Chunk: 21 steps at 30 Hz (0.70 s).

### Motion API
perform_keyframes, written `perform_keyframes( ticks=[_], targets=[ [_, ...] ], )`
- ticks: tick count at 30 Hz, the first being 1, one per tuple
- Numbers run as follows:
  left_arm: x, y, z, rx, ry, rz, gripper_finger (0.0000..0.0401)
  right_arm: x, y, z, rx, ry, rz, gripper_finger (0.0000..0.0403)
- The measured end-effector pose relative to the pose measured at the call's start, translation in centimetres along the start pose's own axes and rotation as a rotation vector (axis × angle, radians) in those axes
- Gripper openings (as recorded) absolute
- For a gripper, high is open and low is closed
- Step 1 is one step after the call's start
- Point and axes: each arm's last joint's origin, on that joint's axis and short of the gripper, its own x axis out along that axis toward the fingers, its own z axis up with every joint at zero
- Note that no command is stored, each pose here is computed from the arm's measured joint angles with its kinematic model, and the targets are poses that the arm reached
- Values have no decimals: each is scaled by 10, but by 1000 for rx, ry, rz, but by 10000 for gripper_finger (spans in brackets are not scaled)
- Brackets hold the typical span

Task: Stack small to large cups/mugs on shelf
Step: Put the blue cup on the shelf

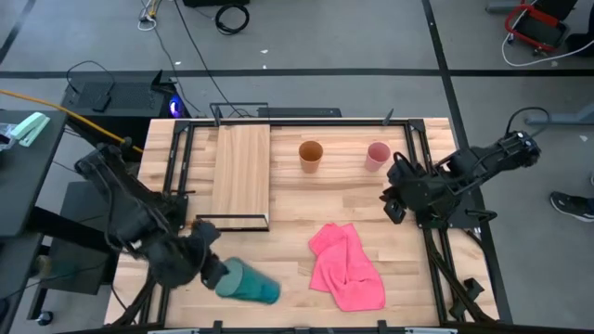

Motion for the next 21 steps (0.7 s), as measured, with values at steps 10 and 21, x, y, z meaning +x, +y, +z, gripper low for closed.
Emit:
perform_keyframes(
  ticks=[10,21],
  targets=[
    [-71,-35,66,167,-334,-87,12,7,-18,15,42,3,-122,104],
    [-111,-9,133,124,-557,199,12,14,-39,36,81,-18,-216,104]
  ],
)
